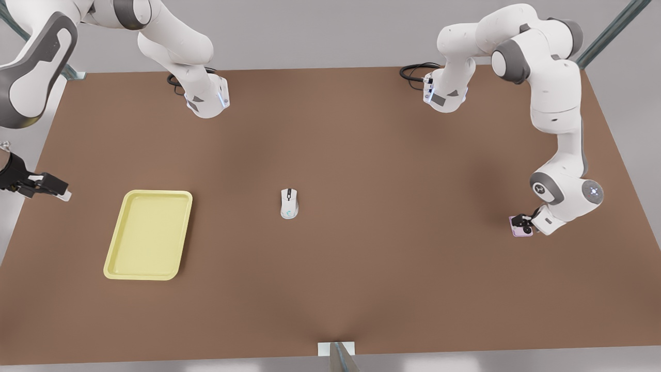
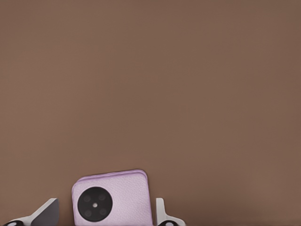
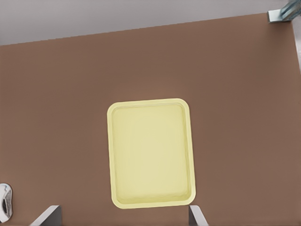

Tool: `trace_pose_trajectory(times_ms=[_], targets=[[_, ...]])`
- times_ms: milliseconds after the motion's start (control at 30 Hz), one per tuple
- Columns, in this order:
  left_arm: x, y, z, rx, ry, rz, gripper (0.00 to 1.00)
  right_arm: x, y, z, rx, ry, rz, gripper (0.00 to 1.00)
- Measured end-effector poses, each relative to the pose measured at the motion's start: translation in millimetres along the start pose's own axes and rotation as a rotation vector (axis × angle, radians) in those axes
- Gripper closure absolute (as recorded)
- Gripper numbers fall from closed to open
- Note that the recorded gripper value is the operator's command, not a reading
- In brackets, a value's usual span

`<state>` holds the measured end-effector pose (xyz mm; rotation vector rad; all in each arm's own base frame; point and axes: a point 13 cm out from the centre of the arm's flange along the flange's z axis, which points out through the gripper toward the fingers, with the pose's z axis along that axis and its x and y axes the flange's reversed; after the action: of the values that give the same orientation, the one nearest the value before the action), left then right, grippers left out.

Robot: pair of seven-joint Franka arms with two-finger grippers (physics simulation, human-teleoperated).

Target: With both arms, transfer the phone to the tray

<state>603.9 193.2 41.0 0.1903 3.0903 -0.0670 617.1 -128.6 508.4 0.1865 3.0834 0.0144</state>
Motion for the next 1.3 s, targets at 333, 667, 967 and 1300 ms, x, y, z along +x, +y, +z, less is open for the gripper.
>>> trace_pose_trajectory(times_ms=[333, 667, 967, 1300], targets=[[11, -3, 14, 0.004, 0.026, 0.008, 0.15, 0, 0, 0, -0.001, 0.0, 0.0, 0.0], [5, -16, 8, 0.012, 0.028, 0.032, 0.21, 1, -1, -1, 0.0, -0.001, 0.001, 0.0], [-29, -102, -31, 0.052, 0.03, 0.134, 0.21, 1, 0, -1, -0.001, -0.001, -0.001, 0.0], [-77, -526, -78, 0.107, 0.034, 0.416, 0.21, 0, 0, -1, -0.001, -0.001, -0.001, 0.0]])
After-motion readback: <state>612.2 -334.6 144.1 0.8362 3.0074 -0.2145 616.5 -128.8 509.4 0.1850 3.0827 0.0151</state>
